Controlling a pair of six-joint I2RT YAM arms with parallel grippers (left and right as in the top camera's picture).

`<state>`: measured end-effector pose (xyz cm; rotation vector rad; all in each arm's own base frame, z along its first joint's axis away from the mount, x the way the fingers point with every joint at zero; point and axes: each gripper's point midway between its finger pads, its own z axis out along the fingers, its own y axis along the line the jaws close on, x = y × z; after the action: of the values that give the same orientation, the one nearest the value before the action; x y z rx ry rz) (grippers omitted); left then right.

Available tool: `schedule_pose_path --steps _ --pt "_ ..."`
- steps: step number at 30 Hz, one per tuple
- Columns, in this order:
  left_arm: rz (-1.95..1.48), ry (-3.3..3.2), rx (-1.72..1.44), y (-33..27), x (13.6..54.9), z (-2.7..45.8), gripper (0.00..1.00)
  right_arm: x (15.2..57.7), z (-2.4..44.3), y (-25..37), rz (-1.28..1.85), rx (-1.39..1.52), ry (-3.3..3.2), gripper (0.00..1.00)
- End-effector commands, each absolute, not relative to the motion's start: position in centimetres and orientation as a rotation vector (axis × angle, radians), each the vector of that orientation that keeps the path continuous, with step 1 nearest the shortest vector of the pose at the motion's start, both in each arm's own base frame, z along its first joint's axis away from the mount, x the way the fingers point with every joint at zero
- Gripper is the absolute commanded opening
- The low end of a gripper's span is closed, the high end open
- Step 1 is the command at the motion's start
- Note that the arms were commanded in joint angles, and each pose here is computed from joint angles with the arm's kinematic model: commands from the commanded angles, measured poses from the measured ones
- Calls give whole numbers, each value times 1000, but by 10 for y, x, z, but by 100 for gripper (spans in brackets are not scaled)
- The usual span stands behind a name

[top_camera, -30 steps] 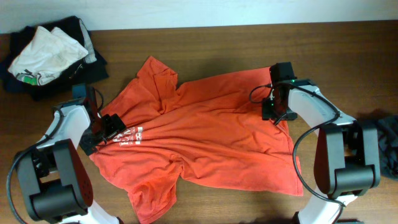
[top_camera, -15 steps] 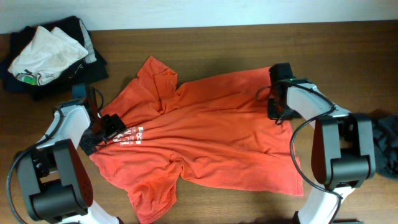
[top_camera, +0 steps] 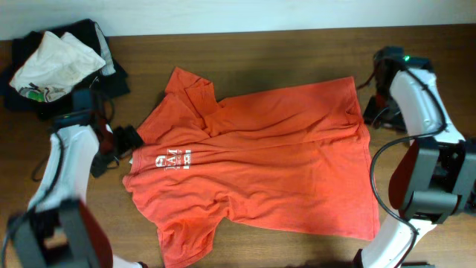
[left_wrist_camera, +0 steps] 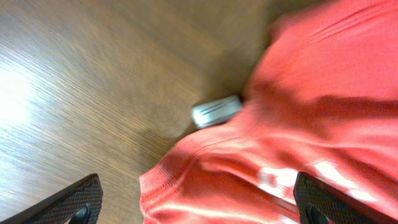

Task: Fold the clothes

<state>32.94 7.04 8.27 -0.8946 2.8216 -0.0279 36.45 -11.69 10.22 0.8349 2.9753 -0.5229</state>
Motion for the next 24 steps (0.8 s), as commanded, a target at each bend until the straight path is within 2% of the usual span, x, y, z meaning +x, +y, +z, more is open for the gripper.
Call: schedule_pose_path --steps 1,2,3,4,5,7,11,13,19,24 --pt "-213 2671 -644 40 346 151 96 398 134 -73 -87 753 2953 56" --pt "-292 2663 -569 23 350 156 89 404 137 -47 110 628 2980 53" --pt "-350 2658 -505 8 355 159 77 407 138 -27 227 535 2994 47" --pt "-370 2660 -465 -3 360 157 44 406 135 -12 254 477 3014 27" --pt "-385 2671 -394 -22 366 152 21 404 132 0 255 433 3034 15" --pt "-413 2706 -269 -57 378 133 3 395 122 27 240 323 3087 7" --pt "-436 2813 -102 -112 389 74 1 372 90 70 228 199 3177 4" --pt "-433 2854 -86 -119 392 45 1 361 73 76 221 191 3212 4" --pt "-412 2916 -143 -109 404 -16 1 322 21 72 190 233 3314 4" --pt "-373 2882 -211 -87 419 -34 1 292 5 68 158 295 3399 4"
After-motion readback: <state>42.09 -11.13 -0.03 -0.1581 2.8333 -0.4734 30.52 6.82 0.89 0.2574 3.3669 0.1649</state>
